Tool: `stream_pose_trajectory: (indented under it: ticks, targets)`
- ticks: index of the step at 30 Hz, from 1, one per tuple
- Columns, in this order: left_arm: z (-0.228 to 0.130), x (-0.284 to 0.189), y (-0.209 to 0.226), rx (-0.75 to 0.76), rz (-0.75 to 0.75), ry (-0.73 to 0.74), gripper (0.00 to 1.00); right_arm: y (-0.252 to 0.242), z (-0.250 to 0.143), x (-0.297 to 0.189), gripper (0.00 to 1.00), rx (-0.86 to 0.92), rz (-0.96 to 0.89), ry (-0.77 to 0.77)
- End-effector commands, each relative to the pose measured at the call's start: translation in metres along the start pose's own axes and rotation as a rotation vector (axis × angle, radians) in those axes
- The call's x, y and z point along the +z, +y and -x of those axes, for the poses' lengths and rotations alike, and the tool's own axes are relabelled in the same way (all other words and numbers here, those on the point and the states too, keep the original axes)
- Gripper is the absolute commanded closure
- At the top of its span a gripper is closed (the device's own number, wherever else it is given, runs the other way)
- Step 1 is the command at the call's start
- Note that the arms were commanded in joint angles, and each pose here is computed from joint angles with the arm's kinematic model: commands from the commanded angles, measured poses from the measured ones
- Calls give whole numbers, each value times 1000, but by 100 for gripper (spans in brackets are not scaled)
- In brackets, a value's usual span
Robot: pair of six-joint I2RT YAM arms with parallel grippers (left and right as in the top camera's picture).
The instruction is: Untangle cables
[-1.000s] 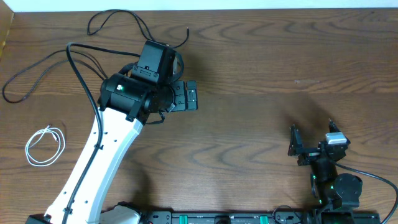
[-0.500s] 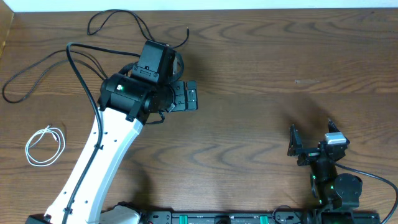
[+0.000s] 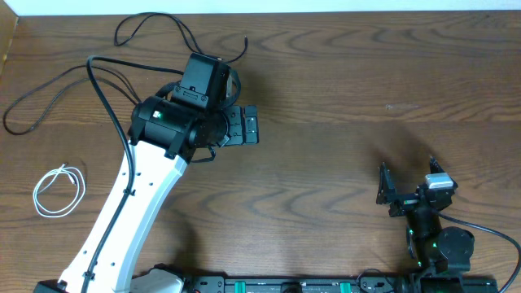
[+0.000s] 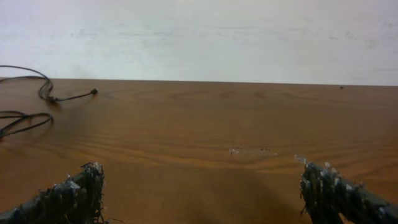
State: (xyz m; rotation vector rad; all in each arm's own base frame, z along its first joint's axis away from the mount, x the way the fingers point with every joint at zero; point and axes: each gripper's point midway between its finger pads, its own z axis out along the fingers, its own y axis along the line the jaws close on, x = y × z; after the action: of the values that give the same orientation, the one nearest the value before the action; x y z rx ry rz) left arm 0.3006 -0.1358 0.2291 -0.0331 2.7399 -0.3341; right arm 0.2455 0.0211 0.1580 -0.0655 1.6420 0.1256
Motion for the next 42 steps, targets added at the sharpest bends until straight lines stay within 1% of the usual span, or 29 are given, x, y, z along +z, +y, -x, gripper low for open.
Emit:
stream_pose_trajectory:
  ticks: [1,9,12,16,24,30,33,37,42]
  targets:
    - [-1,2,3,14,17,7,0,-1,1,-1,1,2,-1,-5]
    - [-2,2,3,14,19,11,0,-1,1,-1,1,2,-1,-5]
    - [1,6,12,5,60,10,0,-1,1,-1,1,3,-1,-5]
    - [-6,11,19,5,93,36,0,-1,1,-1,1,2,-1,-5]
    - [-41,31,38,-1,149,139,0,-1,1,-1,1,2,-1,-5]
    - [-68,37,50,-4,167,179,1,-1,1,-1,1,2,-1,-5]
    - [-77,32,54,-3,163,166,0,-1,1,-1,1,3,-1,-5]
    - [-88,20,63,0,165,113,0,-1,1,-1,1,2,-1,-5]
    - [-96,11,68,4,108,-45,0,-1,1,-1,1,2,-1,-5]
